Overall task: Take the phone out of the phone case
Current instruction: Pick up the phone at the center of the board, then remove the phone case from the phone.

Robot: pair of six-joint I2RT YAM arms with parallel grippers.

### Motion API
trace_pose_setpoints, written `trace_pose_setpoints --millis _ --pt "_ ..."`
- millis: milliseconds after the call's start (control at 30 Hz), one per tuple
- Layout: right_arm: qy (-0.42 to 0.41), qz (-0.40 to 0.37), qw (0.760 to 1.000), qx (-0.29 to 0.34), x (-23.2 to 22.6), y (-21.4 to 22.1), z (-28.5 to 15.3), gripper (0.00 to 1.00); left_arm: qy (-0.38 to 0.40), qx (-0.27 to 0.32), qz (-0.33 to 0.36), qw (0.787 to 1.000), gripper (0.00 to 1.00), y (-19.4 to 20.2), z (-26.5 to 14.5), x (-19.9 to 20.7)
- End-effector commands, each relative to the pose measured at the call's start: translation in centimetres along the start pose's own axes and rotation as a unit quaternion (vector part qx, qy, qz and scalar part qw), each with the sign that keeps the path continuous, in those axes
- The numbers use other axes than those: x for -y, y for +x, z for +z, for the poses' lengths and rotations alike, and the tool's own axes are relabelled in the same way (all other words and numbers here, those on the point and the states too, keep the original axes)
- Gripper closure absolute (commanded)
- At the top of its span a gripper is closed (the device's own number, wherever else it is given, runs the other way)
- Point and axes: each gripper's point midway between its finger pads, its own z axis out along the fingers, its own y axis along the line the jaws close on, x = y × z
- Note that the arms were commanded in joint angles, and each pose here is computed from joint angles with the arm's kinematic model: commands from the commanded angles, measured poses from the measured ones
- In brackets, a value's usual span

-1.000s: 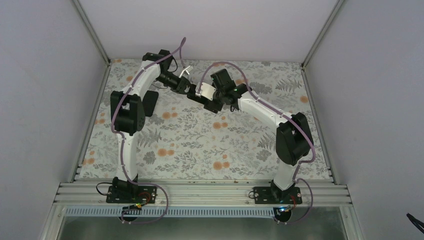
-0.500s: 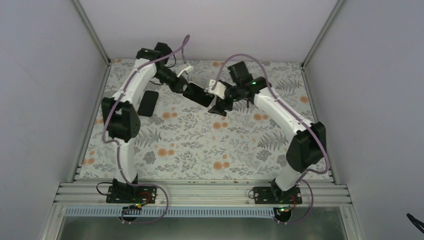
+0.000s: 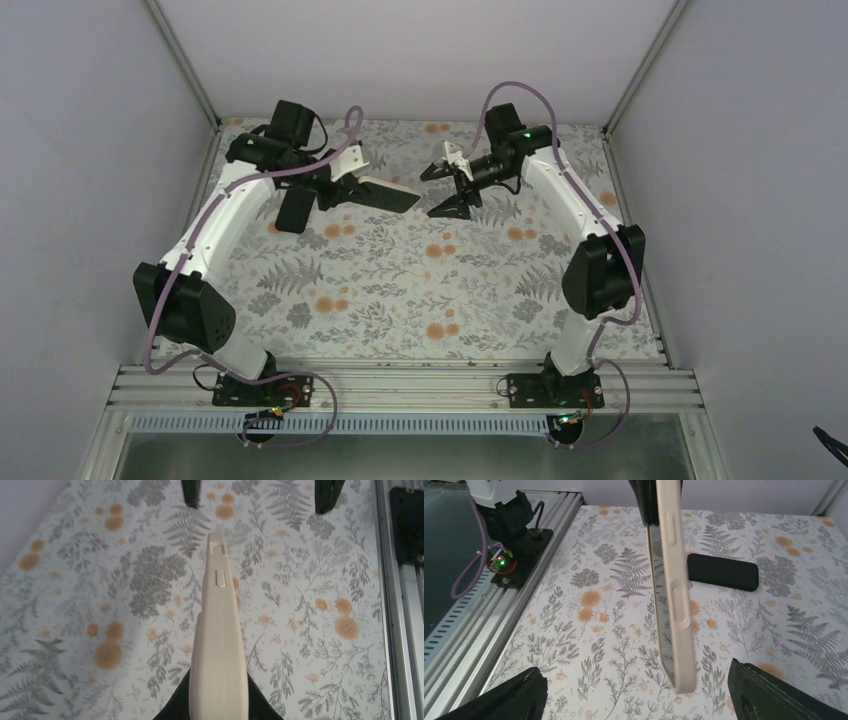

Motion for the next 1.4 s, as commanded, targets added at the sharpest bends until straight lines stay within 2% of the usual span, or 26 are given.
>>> trace_pose_setpoints --millis 0,300,633,800,967,1233,1333,1367 --pt "-0.029 -0.025 0.998 0.053 -0.2 -2.1 -0.3 0.08 -0.031 0.057 0.087 0.994 0.98 -2.5 -1.2 0.4" --pt "-0.042 -0.005 0.998 0.052 1.1 -0.7 0.9 0.09 0.037 0.111 0.117 0.986 0.98 -5.0 -2.9 4.0" --pt "-0.041 -0.017 0.996 0.074 3.0 -2.8 -0.2 0.09 0.145 0.126 0.126 0.973 0.98 -5.3 -3.8 8.5" --pt "-0.029 -0.010 0.998 0.063 4.3 -2.2 -0.5 0.09 0.142 0.098 0.158 0.972 0.98 -4.2 -3.6 10.5" --pt "-0.004 -0.025 0.999 0.036 5.0 -1.6 -1.7 0.09 0.116 0.064 0.170 0.977 0.98 -3.1 -4.0 10.8" --pt "0.052 -0.035 0.998 0.028 6.8 -1.0 -5.9 0.09 0.088 0.044 0.189 0.977 0.98 -2.3 -5.0 11.3" --pt "0.065 -0.008 0.997 0.038 7.8 -0.9 -7.1 0.09 0.089 0.045 0.187 0.977 0.98 -2.3 -5.0 11.3" --pt "0.063 -0.002 0.997 0.039 7.6 -0.8 -7.1 0.12 0.090 0.044 0.187 0.977 0.98 -2.3 -4.9 11.2"
